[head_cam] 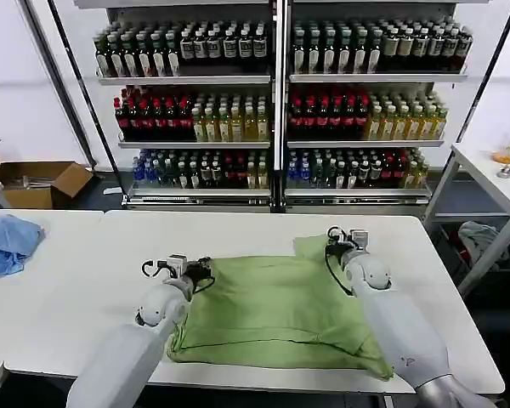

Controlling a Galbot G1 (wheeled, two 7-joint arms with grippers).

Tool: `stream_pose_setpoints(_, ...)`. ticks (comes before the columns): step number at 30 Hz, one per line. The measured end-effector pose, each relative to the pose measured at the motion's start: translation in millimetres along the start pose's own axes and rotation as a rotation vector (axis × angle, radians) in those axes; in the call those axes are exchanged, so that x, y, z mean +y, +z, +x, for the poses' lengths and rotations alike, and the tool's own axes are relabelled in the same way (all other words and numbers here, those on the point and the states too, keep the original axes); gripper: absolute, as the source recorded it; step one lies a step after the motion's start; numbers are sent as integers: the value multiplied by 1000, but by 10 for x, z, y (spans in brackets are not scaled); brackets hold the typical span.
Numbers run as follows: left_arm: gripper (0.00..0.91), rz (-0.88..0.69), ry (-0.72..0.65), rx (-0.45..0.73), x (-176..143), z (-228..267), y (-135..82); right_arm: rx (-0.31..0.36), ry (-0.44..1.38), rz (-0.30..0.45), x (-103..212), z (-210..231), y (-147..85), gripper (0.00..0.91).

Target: Fold and organize the clothes.

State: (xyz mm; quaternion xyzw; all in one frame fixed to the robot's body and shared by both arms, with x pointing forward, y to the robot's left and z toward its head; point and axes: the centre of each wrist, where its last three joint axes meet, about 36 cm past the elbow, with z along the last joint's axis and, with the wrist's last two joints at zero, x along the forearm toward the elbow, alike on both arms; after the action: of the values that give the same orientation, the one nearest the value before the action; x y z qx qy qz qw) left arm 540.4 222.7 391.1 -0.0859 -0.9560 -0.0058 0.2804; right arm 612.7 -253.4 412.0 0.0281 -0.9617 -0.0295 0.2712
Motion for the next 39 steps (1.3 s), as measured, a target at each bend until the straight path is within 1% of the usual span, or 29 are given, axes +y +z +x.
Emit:
stream_pose_setpoints(8,40,42,21,-56,130,222,-91,-71,-21,-8,-47,329,-42,0)
stream_pose_setpoints(16,40,61,47,-100,204,495,-163,-138,-45,-11,-117,808,-62,0)
stream_pose_setpoints(21,40,62,72,-121,209,694,-188,-163,-59,-9,-185,1181,0,0)
stream_pose_setpoints(25,40,45,88,-132,214,876,-172,-173,-65,-5,-238,1500,94,0)
stream_pose_setpoints(29,40,27,101,-133,214,1062,-108,-181,-64,-4,-270,1802,205,0)
stream_pose_setpoints(34,40,2,114,-115,201,1274,32,-176,-54,-11,-296,2094,354,0)
stream_pose_setpoints(39,40,-22,118,-68,181,1399,239,-139,-39,-19,-306,2266,556,0)
